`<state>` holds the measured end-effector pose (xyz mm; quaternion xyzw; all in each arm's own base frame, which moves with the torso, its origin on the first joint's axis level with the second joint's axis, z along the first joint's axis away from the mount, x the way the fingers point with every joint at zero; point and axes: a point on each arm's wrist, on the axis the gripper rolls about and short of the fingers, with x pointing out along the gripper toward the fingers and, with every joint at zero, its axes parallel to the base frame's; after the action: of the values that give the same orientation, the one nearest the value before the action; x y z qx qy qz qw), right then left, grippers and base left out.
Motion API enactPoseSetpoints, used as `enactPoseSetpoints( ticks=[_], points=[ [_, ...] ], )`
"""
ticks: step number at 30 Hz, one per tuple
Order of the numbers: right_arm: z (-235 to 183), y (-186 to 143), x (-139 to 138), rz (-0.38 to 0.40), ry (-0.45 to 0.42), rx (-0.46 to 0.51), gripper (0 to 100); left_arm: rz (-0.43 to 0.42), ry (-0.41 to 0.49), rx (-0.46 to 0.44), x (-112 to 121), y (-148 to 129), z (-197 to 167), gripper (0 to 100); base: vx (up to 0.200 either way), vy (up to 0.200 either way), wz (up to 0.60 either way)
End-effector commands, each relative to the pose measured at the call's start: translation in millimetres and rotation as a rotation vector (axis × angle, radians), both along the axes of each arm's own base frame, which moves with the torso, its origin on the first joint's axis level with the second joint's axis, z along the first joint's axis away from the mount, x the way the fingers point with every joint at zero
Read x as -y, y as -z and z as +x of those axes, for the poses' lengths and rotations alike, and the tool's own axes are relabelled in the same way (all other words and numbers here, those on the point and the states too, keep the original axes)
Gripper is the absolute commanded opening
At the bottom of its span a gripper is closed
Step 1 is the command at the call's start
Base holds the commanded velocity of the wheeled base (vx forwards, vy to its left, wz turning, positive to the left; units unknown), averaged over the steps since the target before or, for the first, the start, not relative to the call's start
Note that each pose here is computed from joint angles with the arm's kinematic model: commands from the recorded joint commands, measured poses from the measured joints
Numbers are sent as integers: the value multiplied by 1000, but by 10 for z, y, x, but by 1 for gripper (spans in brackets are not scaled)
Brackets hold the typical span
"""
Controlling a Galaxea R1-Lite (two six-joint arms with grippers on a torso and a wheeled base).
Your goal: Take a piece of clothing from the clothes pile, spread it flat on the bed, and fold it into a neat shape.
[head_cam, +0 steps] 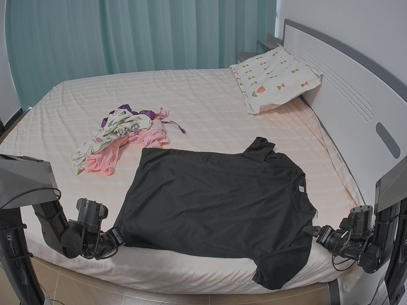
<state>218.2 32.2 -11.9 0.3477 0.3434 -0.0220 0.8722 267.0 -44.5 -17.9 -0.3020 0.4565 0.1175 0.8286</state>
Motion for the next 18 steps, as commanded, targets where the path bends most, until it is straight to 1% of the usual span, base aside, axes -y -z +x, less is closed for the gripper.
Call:
enactPoseSetpoints(
  ticks=[1,7,14,15,18],
  points=[
    [-43,27,-23,-13,-23,-18,100,6,3,-20,-2,21,-55,0,0,0,0],
    [-63,80,-108,-45,-86,-34,100,9,-8,-12,-38,-66,-162,0,0,0,0],
    [-67,171,-157,-58,-115,-66,100,7,-8,-43,-66,-76,-321,0,0,0,0],
    [-58,177,-166,-59,-119,-64,0,3,-9,-46,-71,-77,-338,0,0,0,0],
    [-58,190,-188,-63,-136,-65,0,2,-6,-50,-73,-54,-371,0,0,0,0]
  ],
)
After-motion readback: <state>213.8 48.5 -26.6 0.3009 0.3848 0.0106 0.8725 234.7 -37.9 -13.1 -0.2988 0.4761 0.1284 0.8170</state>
